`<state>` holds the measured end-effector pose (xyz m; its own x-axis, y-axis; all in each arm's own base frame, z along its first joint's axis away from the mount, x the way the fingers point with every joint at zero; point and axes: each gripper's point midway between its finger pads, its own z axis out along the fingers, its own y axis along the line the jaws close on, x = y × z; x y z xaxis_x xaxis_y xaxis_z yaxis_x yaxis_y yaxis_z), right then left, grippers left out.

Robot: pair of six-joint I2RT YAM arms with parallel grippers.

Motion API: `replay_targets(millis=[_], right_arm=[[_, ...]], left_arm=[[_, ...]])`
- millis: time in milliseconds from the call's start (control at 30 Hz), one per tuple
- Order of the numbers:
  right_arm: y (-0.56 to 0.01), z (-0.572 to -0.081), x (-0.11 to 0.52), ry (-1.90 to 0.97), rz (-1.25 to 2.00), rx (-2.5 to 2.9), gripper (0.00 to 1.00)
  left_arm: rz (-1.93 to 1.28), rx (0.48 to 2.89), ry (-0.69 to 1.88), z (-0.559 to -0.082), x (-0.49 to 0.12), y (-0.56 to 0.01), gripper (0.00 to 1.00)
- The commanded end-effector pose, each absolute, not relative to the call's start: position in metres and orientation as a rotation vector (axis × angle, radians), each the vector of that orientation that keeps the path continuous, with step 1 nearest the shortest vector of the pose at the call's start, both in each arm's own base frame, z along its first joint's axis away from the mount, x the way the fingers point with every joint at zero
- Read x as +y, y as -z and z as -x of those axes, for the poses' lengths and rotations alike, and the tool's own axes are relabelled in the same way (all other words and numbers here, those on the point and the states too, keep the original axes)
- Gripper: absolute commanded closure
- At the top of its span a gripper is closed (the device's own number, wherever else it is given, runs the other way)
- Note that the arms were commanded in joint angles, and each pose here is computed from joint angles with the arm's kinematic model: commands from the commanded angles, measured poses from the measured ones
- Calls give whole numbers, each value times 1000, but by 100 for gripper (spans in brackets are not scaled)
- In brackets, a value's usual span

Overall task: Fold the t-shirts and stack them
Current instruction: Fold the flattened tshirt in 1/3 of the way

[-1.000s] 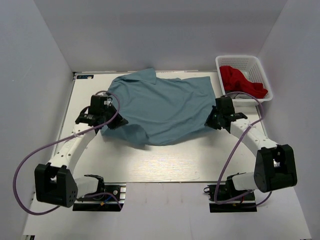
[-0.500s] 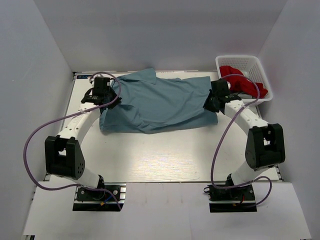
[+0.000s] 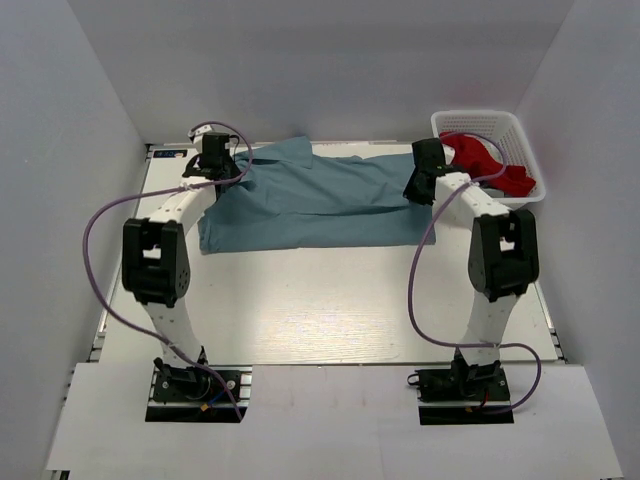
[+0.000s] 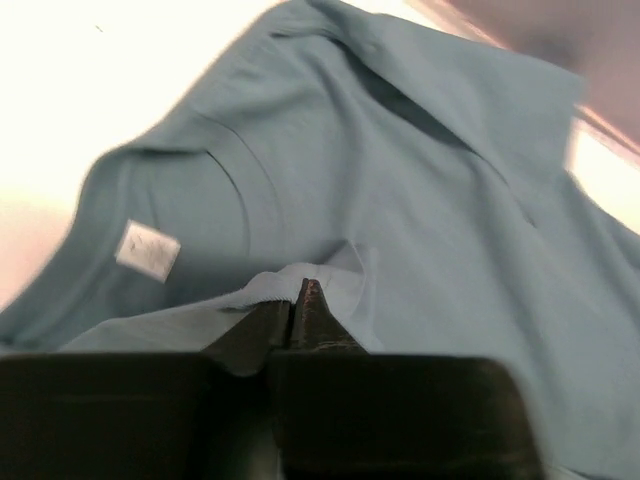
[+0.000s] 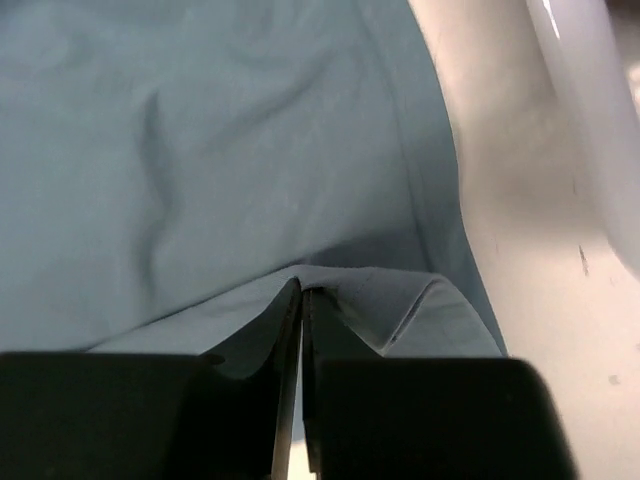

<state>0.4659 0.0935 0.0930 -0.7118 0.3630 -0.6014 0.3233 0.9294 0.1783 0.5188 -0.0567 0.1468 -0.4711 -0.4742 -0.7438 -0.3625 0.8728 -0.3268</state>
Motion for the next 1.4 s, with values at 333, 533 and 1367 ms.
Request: replay_targets(millis=[333,533,1367], right_arm=[[-125,-494,112,-212,-401,2360,40],[-100,-456,139,-373,-269,2427,10],[-13,-274,144,-520,-190,2721,10]], left_arm=[[606,2041,158,-579,-36,-171,0],[569,2150,276,-513,-57,-150,0],[982,2724,238,-233,-63,-4,0]])
